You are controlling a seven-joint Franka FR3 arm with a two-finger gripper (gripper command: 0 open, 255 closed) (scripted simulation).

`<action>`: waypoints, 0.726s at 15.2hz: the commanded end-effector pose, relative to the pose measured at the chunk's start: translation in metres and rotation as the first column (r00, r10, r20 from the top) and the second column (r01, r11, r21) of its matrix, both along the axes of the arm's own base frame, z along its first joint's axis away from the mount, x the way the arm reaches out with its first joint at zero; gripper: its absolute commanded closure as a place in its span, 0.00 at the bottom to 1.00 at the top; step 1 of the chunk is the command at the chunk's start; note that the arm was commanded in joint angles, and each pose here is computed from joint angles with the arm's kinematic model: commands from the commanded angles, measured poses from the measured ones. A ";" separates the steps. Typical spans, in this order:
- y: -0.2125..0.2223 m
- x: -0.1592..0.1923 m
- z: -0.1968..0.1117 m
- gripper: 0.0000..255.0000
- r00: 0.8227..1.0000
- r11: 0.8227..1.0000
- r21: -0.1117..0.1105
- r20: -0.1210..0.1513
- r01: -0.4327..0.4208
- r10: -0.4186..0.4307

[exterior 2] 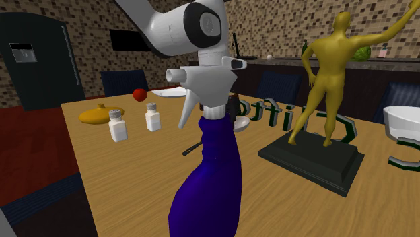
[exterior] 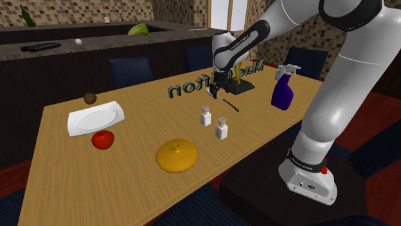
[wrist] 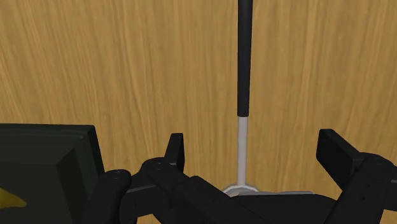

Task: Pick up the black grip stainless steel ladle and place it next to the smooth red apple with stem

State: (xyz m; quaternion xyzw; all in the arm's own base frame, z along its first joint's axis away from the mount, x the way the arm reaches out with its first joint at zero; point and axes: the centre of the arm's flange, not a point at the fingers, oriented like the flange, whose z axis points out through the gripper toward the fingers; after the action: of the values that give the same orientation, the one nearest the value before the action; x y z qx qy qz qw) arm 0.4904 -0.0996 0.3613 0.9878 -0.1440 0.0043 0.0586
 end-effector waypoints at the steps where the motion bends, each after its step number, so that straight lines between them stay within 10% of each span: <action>1: -0.003 0.000 -0.010 0.00 1.000 1.000 0.000 0.000 0.000 0.000; 11: -0.005 -0.001 -0.024 0.00 1.000 1.000 0.000 0.000 0.000 0.000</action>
State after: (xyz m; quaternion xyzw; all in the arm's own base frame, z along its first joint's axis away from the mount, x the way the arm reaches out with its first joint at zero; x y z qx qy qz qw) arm 0.4898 -0.1041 0.3373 0.9878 -0.1441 0.0044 0.0586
